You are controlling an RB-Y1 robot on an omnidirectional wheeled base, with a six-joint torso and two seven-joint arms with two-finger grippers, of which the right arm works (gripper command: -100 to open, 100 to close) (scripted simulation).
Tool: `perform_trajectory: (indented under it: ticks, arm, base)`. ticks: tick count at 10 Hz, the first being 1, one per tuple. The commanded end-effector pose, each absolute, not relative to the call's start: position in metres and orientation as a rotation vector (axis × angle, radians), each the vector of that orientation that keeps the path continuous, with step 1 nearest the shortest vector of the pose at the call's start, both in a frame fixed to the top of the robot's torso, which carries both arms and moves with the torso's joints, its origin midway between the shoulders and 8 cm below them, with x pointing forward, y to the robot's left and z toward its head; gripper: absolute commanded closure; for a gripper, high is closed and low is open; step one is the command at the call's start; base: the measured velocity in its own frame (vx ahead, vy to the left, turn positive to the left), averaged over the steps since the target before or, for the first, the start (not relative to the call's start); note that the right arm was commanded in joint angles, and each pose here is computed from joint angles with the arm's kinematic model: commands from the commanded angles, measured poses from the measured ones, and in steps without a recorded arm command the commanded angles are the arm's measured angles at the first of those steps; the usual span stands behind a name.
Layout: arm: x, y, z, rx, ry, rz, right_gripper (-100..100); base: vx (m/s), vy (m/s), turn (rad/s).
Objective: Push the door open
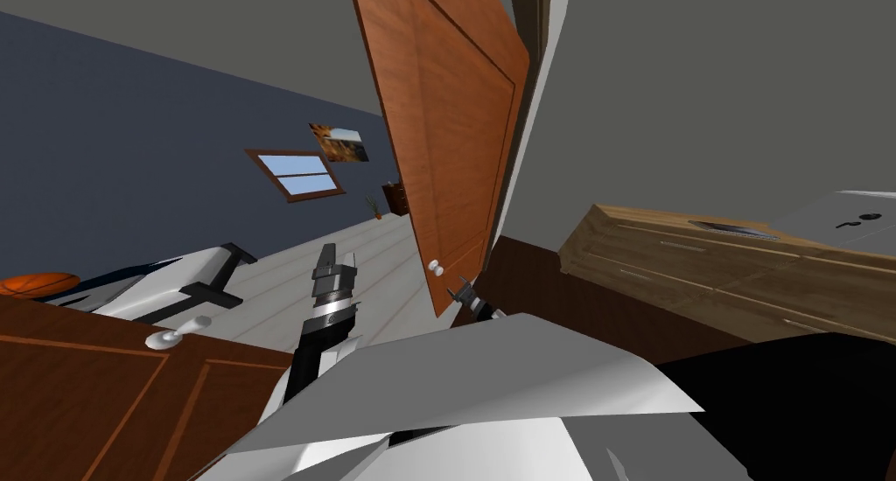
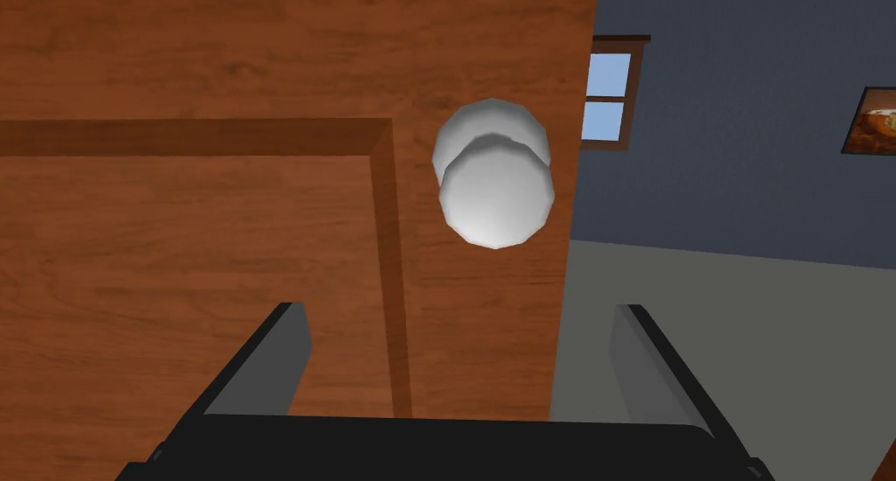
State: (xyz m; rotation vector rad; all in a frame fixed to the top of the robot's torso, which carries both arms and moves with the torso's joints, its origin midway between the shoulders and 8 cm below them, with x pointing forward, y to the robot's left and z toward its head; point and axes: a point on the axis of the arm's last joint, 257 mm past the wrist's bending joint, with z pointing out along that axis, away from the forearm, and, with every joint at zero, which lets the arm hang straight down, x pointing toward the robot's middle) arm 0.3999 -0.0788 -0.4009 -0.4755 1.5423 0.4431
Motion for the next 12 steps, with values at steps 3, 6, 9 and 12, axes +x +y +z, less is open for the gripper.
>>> perform_trajectory:
  ticks: [3, 6, 9, 12]
  arm:
    - [0.403, -0.082, -0.399, -0.472, 1.544, 0.434, -100]
    - [0.405, -0.061, -0.392, -0.429, 1.53, 0.465, -100]
    - [0.404, -0.066, -0.394, -0.438, 1.533, 0.457, 100]
    - [0.404, -0.066, -0.394, -0.438, 1.533, 0.457, 100]
  base:
    - [0.182, 0.127, 0.023]
    - [0.172, 0.11, 0.018]
    - [0.009, 0.011, 0.007]
    - [-0.012, -0.01, -0.002]
